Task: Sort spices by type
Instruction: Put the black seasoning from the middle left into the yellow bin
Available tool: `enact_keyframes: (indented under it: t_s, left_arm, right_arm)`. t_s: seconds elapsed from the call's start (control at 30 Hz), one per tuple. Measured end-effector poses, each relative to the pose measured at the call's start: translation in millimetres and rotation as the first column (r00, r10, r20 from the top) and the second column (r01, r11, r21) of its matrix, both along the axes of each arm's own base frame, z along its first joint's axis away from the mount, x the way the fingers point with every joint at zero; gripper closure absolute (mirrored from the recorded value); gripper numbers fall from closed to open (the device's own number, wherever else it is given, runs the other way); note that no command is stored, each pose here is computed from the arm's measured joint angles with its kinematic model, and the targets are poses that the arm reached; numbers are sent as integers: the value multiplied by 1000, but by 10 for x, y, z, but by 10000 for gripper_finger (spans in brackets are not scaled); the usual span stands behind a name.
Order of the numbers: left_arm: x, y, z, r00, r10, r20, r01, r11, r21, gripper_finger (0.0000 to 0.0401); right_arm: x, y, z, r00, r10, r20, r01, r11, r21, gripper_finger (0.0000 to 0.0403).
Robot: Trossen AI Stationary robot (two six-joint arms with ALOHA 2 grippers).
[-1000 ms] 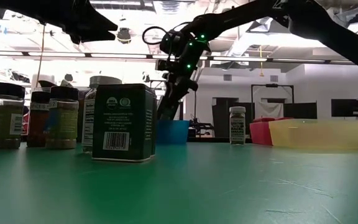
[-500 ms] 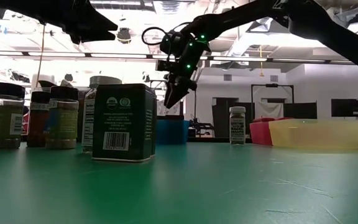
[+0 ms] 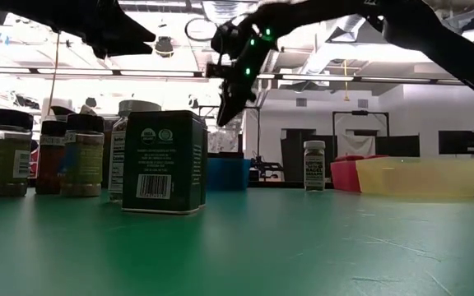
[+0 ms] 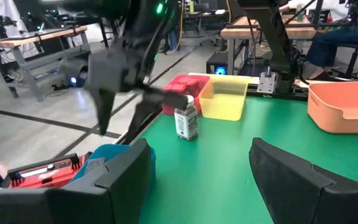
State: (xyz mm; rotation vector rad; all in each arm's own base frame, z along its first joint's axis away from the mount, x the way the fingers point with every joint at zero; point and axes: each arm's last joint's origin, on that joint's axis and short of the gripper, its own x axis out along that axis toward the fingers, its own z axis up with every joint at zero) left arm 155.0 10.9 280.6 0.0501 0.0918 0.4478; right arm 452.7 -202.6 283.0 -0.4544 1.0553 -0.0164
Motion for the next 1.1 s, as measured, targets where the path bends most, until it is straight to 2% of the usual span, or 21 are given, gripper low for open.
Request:
enact_keyframes:
  t_s: [0.2, 0.5, 0.6, 0.8, 1.0, 1.1]
  left_arm:
    - [-1, 2, -12, 1000, 2, -14, -2, 1000, 3, 141]
    - [-1, -4, -31, 1000, -17, -17, 16, 999, -34, 141]
    - [-1, -11, -59, 998, -41, -37, 39, 998, -58, 141]
    - [-1, -54, -103, 991, -109, -77, 103, 991, -82, 141]
    - [-8, -128, -133, 983, -155, -102, 145, 984, -99, 141]
    - [-12, -161, -150, 978, -173, -117, 161, 981, -106, 141]
  right_arm:
    - [-27, 422, 176, 999, -40, -18, 42, 993, 108, 188]
    - [69, 1408, 137, 984, 100, -145, -71, 979, 193, 188]
    - [31, 1659, 113, 972, 99, -212, -51, 974, 219, 188]
    - [-74, 1935, 104, 949, 15, -314, 70, 964, 258, 188]
    - [-33, 2186, -17, 953, 36, -299, 47, 963, 265, 188]
    - [-12, 2298, -95, 968, 44, -246, 26, 961, 274, 188]
